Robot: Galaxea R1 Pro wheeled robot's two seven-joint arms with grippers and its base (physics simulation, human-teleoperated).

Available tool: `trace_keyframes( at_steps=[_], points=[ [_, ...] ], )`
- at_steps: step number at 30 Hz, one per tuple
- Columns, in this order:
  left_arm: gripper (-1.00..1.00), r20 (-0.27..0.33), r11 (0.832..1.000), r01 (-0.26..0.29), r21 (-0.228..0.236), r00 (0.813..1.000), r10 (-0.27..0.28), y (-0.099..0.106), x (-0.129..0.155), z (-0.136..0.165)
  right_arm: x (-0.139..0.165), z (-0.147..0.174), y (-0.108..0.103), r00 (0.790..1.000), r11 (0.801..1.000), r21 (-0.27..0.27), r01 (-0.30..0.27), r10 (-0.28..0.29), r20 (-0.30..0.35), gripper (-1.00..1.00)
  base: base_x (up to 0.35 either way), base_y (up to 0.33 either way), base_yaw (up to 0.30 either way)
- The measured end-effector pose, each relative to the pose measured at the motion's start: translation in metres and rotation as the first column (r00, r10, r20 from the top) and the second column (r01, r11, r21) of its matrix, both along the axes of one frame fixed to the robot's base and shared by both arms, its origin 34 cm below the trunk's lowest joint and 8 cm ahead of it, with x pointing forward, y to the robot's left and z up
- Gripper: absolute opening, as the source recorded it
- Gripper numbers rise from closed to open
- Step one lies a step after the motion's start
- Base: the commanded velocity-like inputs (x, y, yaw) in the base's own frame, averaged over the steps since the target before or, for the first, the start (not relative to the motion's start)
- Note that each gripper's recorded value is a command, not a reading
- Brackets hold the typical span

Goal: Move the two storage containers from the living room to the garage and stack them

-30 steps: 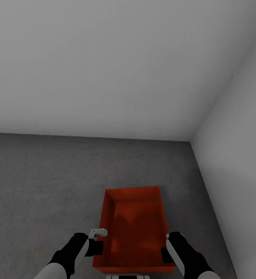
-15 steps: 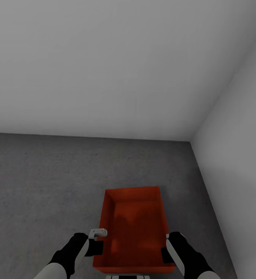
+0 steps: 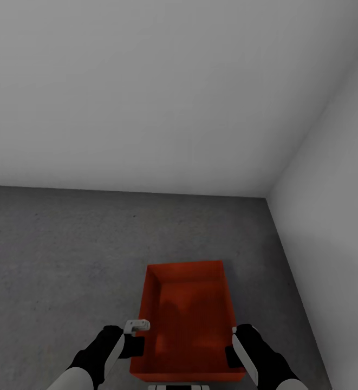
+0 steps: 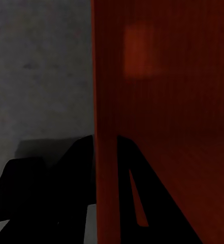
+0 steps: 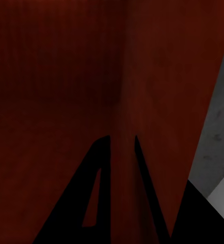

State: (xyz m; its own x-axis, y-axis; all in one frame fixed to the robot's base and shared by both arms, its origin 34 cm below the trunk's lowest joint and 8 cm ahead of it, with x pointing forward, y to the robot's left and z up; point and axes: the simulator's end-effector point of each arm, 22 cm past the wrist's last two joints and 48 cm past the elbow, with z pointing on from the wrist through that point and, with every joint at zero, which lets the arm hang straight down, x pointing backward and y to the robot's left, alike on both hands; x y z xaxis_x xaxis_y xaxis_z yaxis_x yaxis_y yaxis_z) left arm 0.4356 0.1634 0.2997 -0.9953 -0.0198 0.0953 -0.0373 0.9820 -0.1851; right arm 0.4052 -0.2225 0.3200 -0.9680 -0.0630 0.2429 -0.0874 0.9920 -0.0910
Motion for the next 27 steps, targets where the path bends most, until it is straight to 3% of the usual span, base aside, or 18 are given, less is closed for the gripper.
trace_keyframes(
  at_steps=[27],
  points=[
    [-1.00, 0.000, 1.000, 0.000, 0.000, 1.000, 0.000, -0.0001, -0.0001, 0.0000, -0.0001, 0.0000, 0.0000, 1.000, 1.000, 0.000, 0.000, 0.000, 0.000, -1.00, 0.000, 0.000, 0.000]
  ],
)
